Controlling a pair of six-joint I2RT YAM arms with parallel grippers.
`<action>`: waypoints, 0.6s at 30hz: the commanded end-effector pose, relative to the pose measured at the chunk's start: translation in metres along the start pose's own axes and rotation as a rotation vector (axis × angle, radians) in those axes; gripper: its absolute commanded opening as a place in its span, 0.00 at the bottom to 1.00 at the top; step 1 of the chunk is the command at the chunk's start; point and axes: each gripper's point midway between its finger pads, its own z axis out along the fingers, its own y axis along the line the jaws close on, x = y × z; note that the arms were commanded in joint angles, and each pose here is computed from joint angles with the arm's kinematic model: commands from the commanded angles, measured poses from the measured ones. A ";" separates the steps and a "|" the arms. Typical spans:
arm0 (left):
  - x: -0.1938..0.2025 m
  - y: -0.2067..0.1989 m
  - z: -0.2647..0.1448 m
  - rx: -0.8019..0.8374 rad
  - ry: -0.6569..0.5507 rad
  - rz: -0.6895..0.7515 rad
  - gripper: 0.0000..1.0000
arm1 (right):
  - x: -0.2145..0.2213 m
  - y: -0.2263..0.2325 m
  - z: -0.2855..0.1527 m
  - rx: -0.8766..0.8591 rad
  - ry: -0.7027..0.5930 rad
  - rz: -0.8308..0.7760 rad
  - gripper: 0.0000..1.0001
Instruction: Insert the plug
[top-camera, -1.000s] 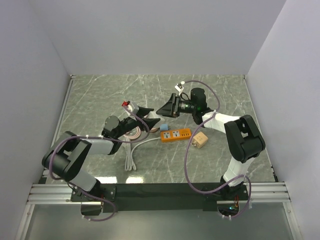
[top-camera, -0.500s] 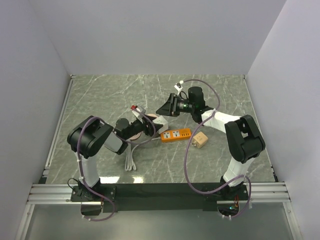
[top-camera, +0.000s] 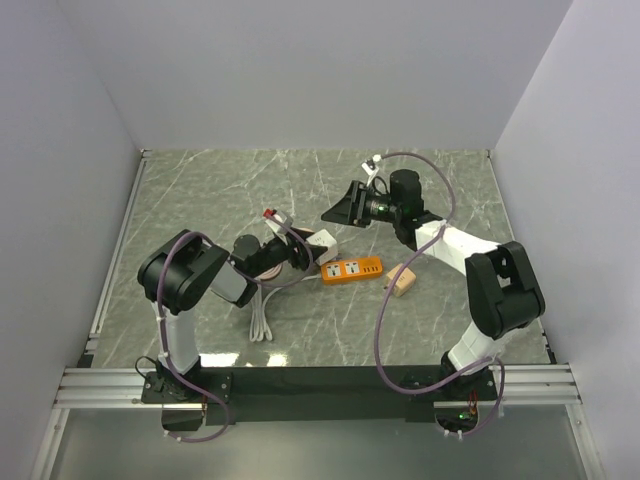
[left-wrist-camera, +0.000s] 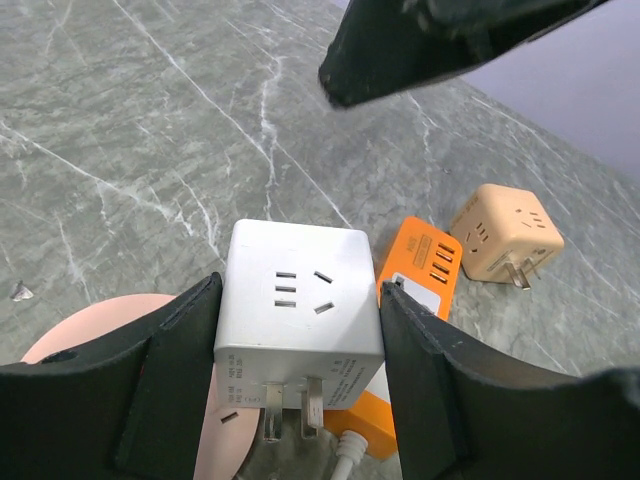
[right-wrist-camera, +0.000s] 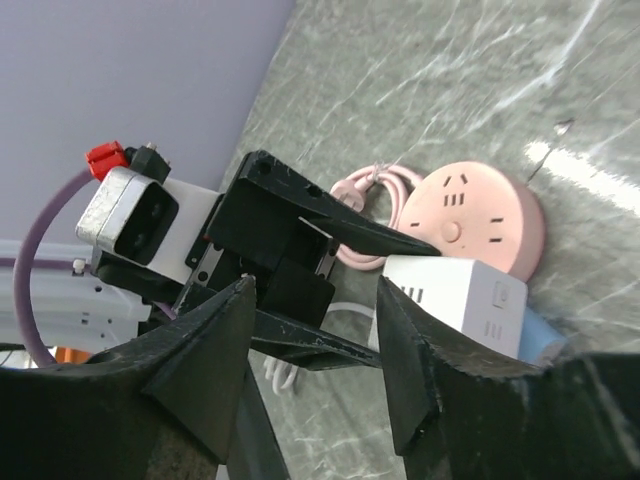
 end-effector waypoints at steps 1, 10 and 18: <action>0.018 0.010 -0.001 -0.044 0.041 0.002 0.44 | -0.011 0.009 -0.009 -0.019 -0.048 -0.059 0.59; 0.011 0.008 -0.003 -0.042 0.020 0.019 0.79 | -0.011 0.011 -0.009 -0.038 -0.044 -0.064 0.67; 0.013 0.006 -0.004 -0.056 0.020 0.037 0.86 | -0.013 0.014 -0.012 -0.034 -0.057 -0.084 0.69</action>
